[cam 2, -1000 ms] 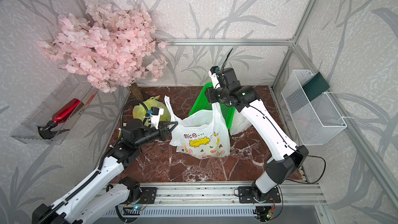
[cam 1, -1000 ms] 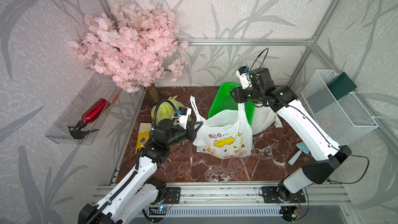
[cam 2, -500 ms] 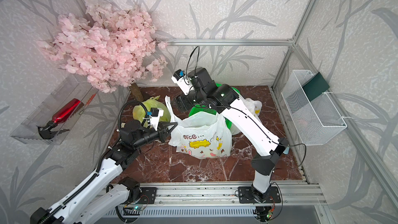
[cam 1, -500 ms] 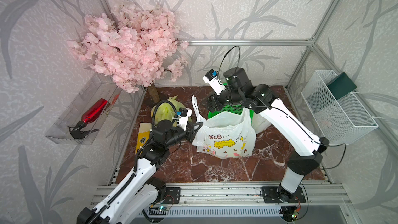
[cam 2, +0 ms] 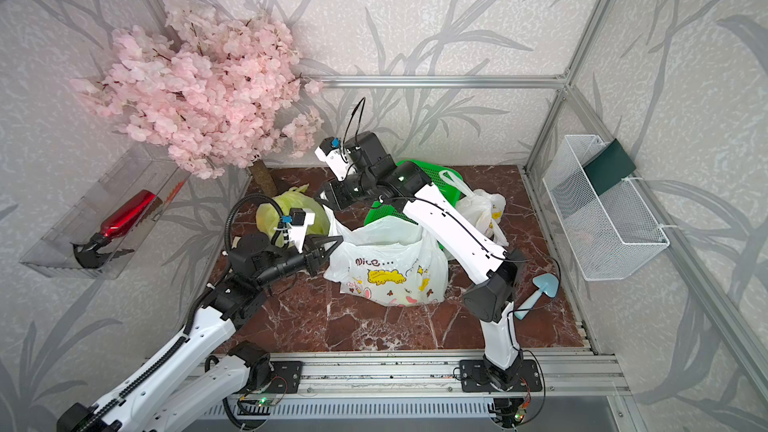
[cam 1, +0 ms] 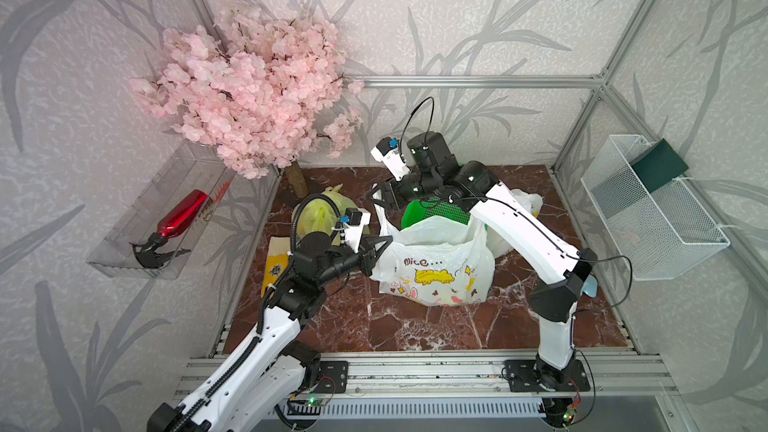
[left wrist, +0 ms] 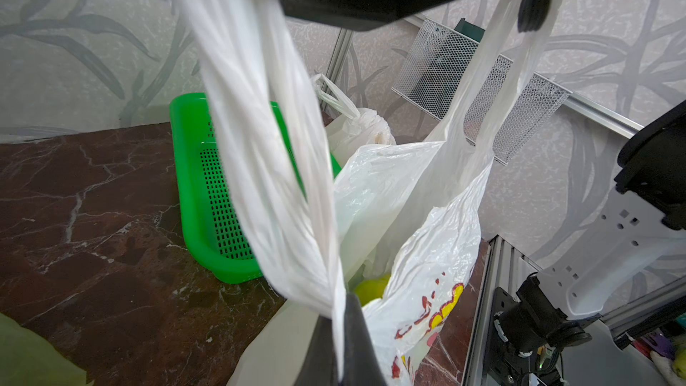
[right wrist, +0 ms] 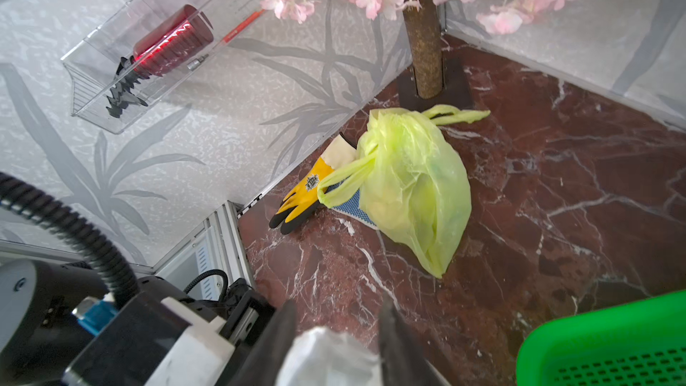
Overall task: Place the pears into plastic bags & tie knots
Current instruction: Tie the plastic bag at the center of the board.
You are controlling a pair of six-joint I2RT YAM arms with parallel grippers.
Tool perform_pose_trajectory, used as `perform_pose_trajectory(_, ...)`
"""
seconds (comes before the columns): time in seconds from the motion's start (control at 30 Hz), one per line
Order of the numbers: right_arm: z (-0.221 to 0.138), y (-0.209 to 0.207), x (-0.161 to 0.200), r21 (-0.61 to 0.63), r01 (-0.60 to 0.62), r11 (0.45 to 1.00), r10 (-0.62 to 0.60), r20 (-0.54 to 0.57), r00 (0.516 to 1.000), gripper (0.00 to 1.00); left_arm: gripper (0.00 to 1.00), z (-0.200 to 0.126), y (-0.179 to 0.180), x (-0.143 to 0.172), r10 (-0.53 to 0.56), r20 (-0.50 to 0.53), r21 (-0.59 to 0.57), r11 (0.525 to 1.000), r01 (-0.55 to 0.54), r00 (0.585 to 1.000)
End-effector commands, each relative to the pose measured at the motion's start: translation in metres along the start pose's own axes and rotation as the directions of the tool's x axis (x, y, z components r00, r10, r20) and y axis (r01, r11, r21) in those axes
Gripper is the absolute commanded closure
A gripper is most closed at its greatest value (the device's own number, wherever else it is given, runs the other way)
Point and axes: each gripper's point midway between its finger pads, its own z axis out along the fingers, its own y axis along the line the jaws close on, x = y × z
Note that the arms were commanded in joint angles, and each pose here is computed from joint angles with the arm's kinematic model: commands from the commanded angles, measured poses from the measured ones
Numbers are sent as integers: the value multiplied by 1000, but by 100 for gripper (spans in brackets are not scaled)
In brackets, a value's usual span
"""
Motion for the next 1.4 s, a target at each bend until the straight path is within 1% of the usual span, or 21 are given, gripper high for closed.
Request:
perform_pose_trajectory(0.0,-9,24,-19,-94,4,996,3,69,998,83,92,-8,6,-9,54,60,-54,997,-51,997)
perform_pose_trajectory(0.07,-13,30,-19,-112,-2,994,10,73,997,87,74,-10,13,-15,59,91,-93,994,-50,994)
perform_pose_trajectory(0.13,-15,33,-19,-123,-7,992,16,75,997,89,58,-8,13,-22,59,110,-86,995,-49,992)
perform_pose_trajectory(0.27,-18,38,-17,-153,-22,988,34,81,996,91,37,-2,4,-40,87,155,-34,996,-83,984)
perform_pose_trajectory(0.33,-21,41,-16,-164,-26,986,40,84,996,92,34,0,0,-51,120,192,-15,993,-120,974)
perform_pose_trajectory(0.4,-23,44,-16,-180,-31,983,48,86,995,93,33,3,6,-57,146,217,-35,989,-142,965)
perform_pose_trajectory(0.5,-27,49,-17,-204,-35,978,55,91,994,93,36,8,14,-65,136,253,-40,991,-130,958)
perform_pose_trajectory(0.6,-31,53,-17,-226,-40,973,62,92,994,93,40,8,11,-71,132,291,-20,991,-132,948)
perform_pose_trajectory(0.67,-32,51,-17,-232,-49,971,73,94,993,93,47,9,6,-74,135,303,13,989,-146,943)
perform_pose_trajectory(0.73,-34,49,-18,-239,-60,969,85,97,992,90,59,10,1,-75,126,310,45,988,-146,942)
perform_pose_trajectory(0.8,-36,46,-18,-236,-62,970,86,95,992,82,76,9,-1,-76,117,318,56,988,-142,941)
perform_pose_trajectory(0.83,-40,45,-18,-234,-58,971,82,96,992,78,82,9,-1,-76,117,318,56,988,-142,941)
perform_pose_trajectory(0.87,-45,45,-19,-229,-48,972,72,100,992,71,88,9,-1,-75,117,312,54,989,-141,943)
perform_pose_trajectory(0.9,-52,42,-20,-217,-40,975,64,104,992,64,93,9,0,-73,119,303,47,989,-140,945)
perform_pose_trajectory(0.97,-69,37,-24,-192,-22,981,47,127,991,53,100,12,10,-67,114,267,5,993,-119,957)
perform_pose_trajectory(1.07,-110,30,-29,-159,0,987,30,186,982,44,100,16,32,-54,106,178,-108,990,-88,978)
perform_pose_trajectory(1.17,-144,26,-27,-141,13,990,21,233,972,40,100,16,56,-44,92,115,-225,972,-64,989)
perform_pose_trajectory(1.3,-187,14,-16,-69,19,997,3,307,952,40,100,19,77,-42,53,56,-309,951,-33,997)
perform_pose_trajectory(1.37,-207,3,-7,-56,-3,998,23,370,929,43,100,20,86,-43,11,37,-330,944,2,999)
